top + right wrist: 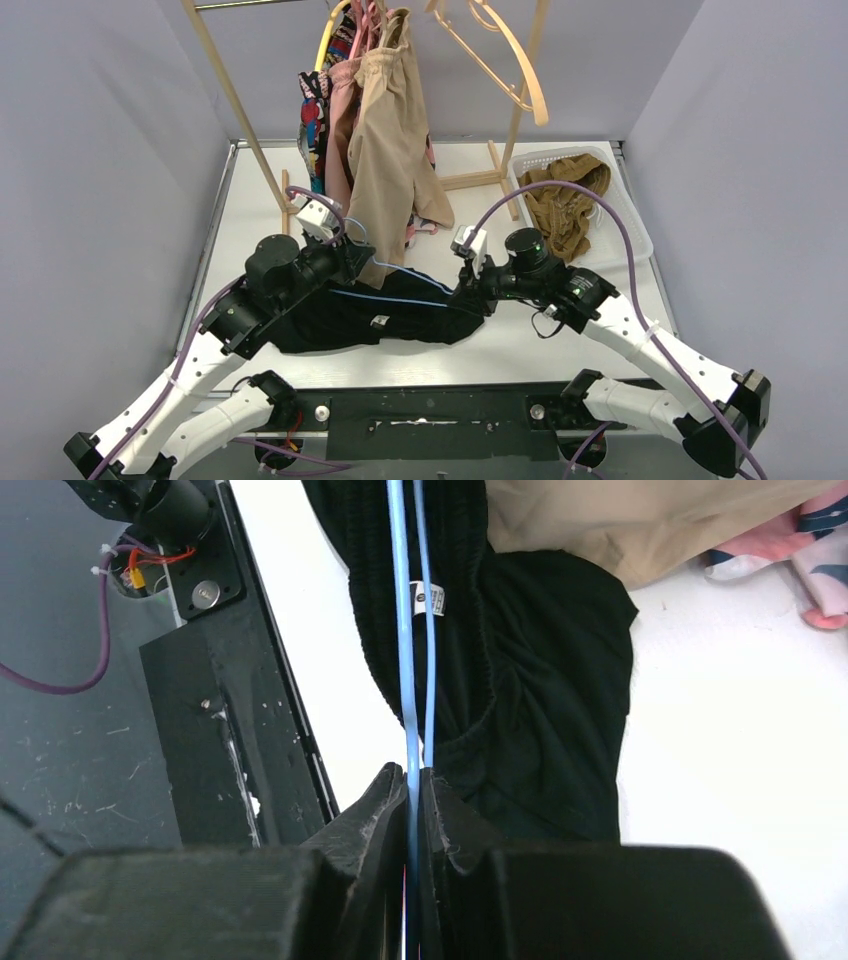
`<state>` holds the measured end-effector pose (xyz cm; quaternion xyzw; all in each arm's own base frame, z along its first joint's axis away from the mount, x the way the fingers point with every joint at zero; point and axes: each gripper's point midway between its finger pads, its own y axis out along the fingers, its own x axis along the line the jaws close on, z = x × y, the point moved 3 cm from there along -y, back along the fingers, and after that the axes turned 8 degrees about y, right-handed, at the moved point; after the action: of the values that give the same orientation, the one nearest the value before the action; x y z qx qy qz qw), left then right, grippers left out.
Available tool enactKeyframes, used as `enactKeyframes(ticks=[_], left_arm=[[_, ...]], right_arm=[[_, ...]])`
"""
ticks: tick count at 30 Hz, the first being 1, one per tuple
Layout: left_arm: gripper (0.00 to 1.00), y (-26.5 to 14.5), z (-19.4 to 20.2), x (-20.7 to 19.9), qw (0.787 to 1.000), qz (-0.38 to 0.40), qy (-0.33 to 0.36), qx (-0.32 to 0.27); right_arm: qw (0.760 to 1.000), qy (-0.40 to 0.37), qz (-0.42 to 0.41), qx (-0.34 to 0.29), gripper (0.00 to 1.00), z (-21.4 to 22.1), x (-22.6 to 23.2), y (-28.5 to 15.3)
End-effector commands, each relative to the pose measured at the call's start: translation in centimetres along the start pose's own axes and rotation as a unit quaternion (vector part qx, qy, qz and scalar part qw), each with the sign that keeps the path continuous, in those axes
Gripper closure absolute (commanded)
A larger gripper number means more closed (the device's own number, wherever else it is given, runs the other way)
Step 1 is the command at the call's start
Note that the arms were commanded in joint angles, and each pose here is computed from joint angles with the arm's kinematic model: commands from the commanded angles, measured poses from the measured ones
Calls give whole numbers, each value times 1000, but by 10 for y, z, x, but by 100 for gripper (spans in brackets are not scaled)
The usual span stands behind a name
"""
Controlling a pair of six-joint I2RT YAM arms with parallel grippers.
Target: Remove the shorts from the hanger
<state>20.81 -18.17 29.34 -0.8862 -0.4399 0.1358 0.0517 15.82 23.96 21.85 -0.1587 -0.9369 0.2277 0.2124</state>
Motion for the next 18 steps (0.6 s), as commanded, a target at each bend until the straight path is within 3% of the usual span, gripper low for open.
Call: enactKeyframes(ticks=[1, 4, 7, 12, 18], left_arm=[[77, -4, -12, 1, 999, -1, 4, -33], [51, -8, -3, 2, 1000, -4, -2, -26], [38, -14, 4, 6, 1000, -14, -4, -20], [34, -26, 5, 16, 999, -43, 2, -28], [33, -54, -24, 28, 989, -88, -10, -121]], right_arm=[[998, -22, 21, -48, 100, -16, 4, -21], [998, -18, 20, -59, 100, -25, 14, -36], [996, -23, 21, -80, 100, -28, 20, -48], [993, -44, 0, -114, 100, -31, 36, -66], [983, -76, -24, -165, 100, -36, 58, -94]])
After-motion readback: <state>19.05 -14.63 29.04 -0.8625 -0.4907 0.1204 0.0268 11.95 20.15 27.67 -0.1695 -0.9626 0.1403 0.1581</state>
